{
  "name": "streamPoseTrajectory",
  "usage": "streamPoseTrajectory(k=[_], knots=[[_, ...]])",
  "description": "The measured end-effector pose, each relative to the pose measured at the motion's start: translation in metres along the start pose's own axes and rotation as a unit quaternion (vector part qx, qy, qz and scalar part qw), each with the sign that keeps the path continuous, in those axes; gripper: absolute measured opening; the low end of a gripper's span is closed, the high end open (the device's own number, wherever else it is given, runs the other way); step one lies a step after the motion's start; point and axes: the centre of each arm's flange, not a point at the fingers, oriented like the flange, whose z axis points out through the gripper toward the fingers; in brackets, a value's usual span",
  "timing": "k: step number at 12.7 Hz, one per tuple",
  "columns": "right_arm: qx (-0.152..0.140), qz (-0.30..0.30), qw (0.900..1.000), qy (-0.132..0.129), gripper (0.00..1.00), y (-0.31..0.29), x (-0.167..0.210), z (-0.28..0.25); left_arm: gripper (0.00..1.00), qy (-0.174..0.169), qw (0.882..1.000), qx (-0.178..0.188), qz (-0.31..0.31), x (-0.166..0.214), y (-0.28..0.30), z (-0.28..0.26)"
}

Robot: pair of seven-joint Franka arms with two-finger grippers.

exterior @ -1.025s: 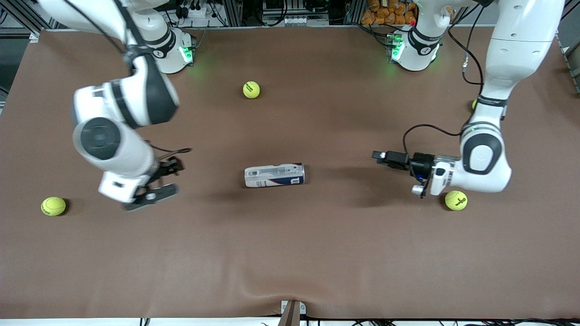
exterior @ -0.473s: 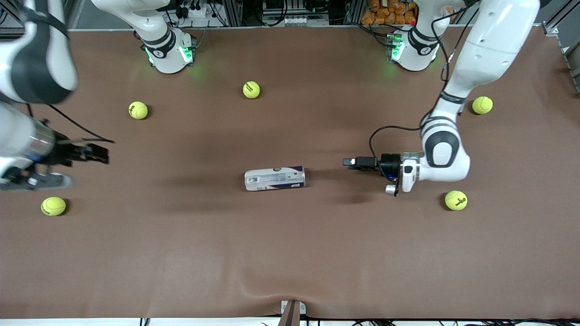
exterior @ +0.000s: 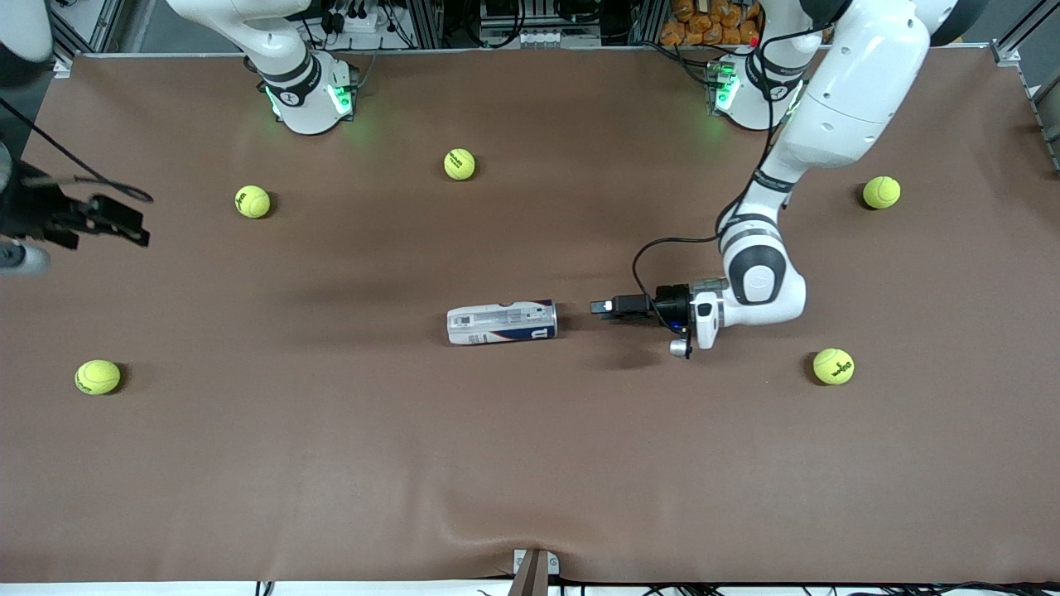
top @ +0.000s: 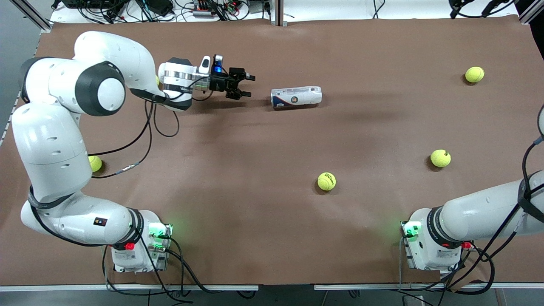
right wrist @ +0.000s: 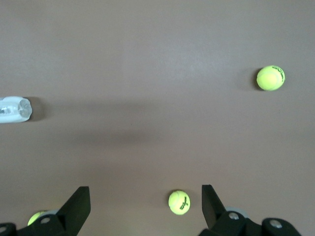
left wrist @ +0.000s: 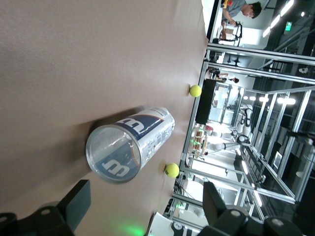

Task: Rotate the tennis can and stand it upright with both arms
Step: 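Move the left gripper to the can's open end while the right gripper retracts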

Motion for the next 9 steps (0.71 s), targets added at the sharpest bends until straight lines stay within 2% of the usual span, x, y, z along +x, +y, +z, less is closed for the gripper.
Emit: streamPoseTrajectory(k=[5,9], knots=[[0.017,0.056,0.998,-0.015,1.00,0.022,-0.017,-0.014,1.00,0.012,1.000,-0.006,-0.007,-0.004,0.005,0.023],[0.017,0.057,0.998,-0.005,1.00,0.011,-0.018,-0.027,1.00,0.015,1.000,-0.019,-0.007,0.007,0.003,0.041]])
